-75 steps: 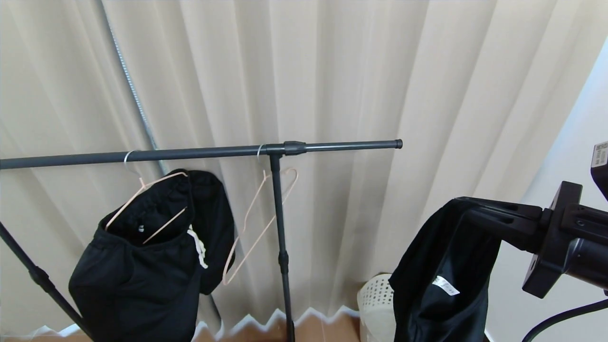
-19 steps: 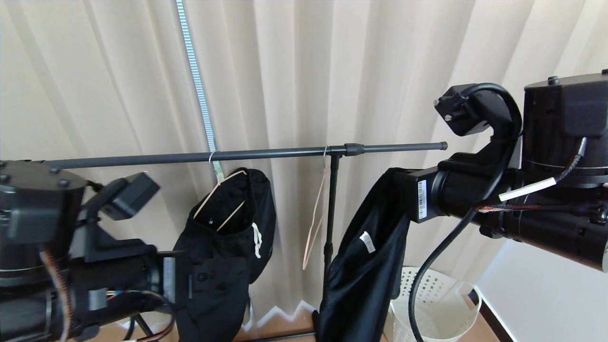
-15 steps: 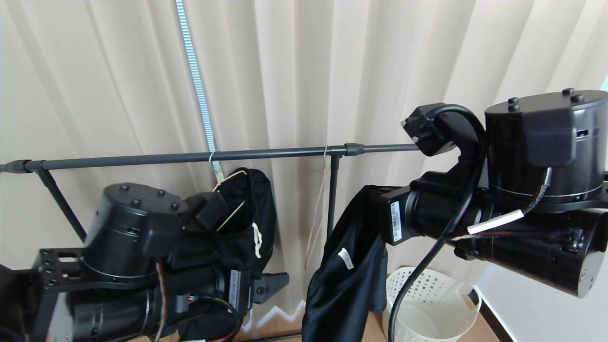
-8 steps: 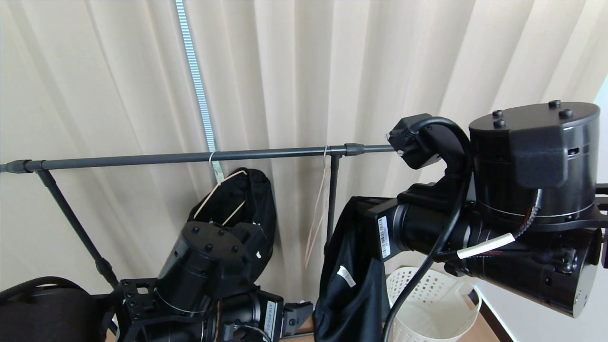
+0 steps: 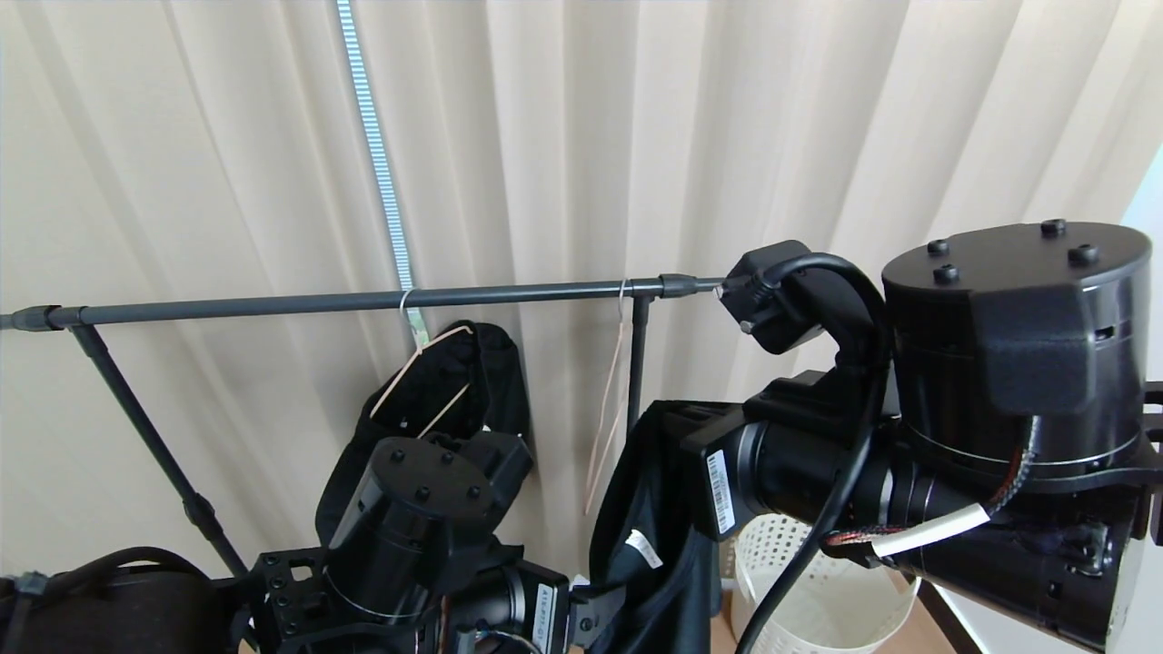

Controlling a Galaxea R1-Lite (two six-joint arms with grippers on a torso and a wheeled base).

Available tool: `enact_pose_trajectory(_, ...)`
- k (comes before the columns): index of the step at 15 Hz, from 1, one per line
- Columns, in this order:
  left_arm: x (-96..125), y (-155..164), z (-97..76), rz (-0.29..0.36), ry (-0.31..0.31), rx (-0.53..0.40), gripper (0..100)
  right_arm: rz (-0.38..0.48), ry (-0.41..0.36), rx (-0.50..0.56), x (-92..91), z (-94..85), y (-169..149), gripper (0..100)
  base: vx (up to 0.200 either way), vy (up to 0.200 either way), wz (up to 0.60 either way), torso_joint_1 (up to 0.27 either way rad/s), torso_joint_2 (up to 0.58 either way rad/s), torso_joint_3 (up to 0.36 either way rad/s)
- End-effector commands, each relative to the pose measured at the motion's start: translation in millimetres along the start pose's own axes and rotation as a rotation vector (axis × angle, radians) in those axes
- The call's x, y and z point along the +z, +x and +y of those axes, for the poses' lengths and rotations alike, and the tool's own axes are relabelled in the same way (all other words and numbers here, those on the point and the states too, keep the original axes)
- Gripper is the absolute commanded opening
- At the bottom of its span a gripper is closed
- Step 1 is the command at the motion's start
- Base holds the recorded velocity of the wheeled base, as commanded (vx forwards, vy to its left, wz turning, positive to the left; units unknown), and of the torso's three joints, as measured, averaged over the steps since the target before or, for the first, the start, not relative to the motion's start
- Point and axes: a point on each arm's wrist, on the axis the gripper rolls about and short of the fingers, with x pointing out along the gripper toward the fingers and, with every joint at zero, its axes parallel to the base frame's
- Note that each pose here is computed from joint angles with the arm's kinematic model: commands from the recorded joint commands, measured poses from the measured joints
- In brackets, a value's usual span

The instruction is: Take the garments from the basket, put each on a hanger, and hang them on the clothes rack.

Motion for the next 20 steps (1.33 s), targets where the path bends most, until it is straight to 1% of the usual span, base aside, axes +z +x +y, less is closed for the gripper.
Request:
enact_pose_trajectory(1, -0.7, 3.3, 0.1, 0.004, 0.001, 0.012, 100, 0.001, -0.005, 0.009, -1.5, 1.8, -2.7, 0, 0.000, 0.000, 0.00, 0.000, 0.00, 0.000)
enact_pose_trajectory(2, -0.9, 11.6, 1.7, -0.006, -0.001, 0.069, 100, -0.003, -0.005, 0.015, -1.2, 2.5, -4.5, 0, 0.000, 0.000, 0.00, 0.000, 0.00, 0.000)
enact_pose_trajectory(4, -2.4, 20.6, 2.5, -0.017, -0.001, 0.082, 100, -0.001, -0.012, 0.028, -2.3, 6.6, -5.6, 0, 0.000, 0.000, 0.00, 0.000, 0.00, 0.000)
enact_pose_trajectory(6, -4.5, 32.9, 4.1, -0.041, -0.002, 0.128, 100, 0.001, -0.014, 0.036, -3.4, 8.6, -6.9, 0, 0.000, 0.000, 0.00, 0.000, 0.00, 0.000)
enact_pose_trajectory(7, -5.3, 36.0, 4.7, -0.044, 0.000, 0.151, 100, -0.001, -0.015, 0.037, -3.1, 8.5, -7.4, 0, 0.000, 0.000, 0.00, 0.000, 0.00, 0.000)
enact_pose_trajectory(8, -8.6, 40.9, 5.9, -0.029, 0.003, 0.165, 100, 0.001, -0.015, 0.038, -3.5, 9.0, -7.1, 0, 0.000, 0.000, 0.00, 0.000, 0.00, 0.000)
enact_pose_trajectory(9, -9.6, 42.4, 6.5, -0.027, 0.004, 0.176, 100, -0.001, -0.014, 0.037, -3.4, 8.6, -7.9, 0, 0.000, 0.000, 0.00, 0.000, 0.00, 0.000)
enact_pose_trajectory(10, -9.6, 42.3, 6.3, -0.032, 0.007, 0.188, 100, -0.015, -0.010, 0.040, -0.5, 7.0, -12.9, 0, 0.000, 0.000, 0.00, 0.000, 0.00, 0.000)
enact_pose_trajectory(12, -10.9, 44.1, 6.9, -0.027, 0.010, 0.195, 100, -0.042, 0.002, 0.046, 5.2, 4.3, -20.8, 0, 0.000, 0.000, 0.00, 0.000, 0.00, 0.000)
enact_pose_trajectory(15, -16.6, 49.8, 6.0, -0.004, 0.020, 0.199, 100, -0.033, -0.002, 0.049, 3.0, 5.1, -19.9, 0, 0.000, 0.000, 0.00, 0.000, 0.00, 0.000)
enact_pose_trajectory(18, -17.2, 49.7, 5.7, -0.001, 0.019, 0.197, 100, -0.029, -0.004, 0.049, 2.1, 5.8, -18.1, 0, 0.000, 0.000, 0.00, 0.000, 0.00, 0.000)
enact_pose_trajectory(20, -15.6, 47.1, 1.1, -0.037, 0.018, 0.166, 100, -0.023, -0.005, 0.050, 1.0, 6.4, -16.2, 0, 0.000, 0.000, 0.00, 0.000, 0.00, 0.000)
